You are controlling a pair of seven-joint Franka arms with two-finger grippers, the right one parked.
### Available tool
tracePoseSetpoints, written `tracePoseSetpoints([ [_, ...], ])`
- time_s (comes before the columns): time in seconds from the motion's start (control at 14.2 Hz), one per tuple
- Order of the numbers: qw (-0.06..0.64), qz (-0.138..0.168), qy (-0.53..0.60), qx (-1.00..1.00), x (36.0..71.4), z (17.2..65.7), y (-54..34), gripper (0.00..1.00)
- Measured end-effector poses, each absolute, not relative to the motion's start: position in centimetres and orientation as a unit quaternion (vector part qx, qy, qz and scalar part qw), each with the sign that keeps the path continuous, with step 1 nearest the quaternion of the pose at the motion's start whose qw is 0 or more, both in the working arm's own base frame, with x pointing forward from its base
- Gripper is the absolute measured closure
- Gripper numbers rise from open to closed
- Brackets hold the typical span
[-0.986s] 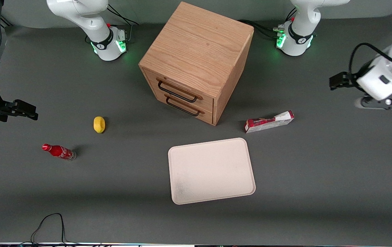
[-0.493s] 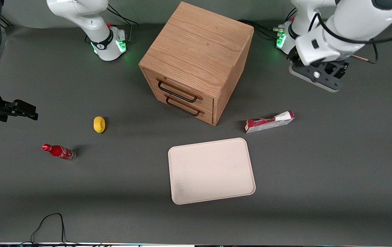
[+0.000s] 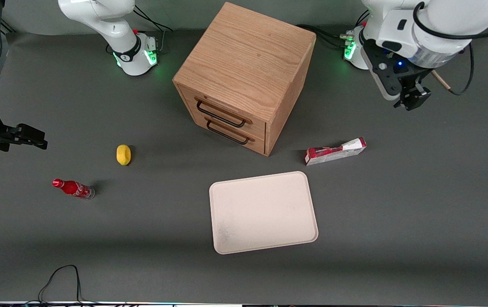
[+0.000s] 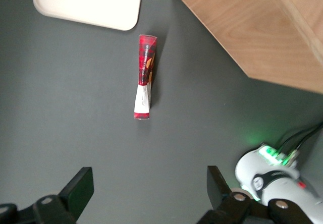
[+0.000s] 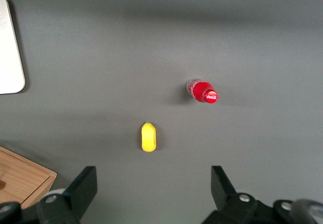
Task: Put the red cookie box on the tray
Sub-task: 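Move the open left gripper over the red cookie box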
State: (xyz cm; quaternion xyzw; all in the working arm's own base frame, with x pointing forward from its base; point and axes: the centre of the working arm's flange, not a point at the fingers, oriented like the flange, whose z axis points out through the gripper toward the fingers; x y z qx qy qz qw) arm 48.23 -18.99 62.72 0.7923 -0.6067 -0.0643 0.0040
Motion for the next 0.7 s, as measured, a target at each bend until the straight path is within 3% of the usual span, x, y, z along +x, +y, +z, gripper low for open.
tracePoseSetpoints([
  [0.28, 0.004, -0.029, -0.681, 0.732, 46.7, 59.2, -19.8, 0.0],
  [0.7, 0.008, -0.024, -0.688, 0.725, 47.0, 55.3, -19.3, 0.0],
])
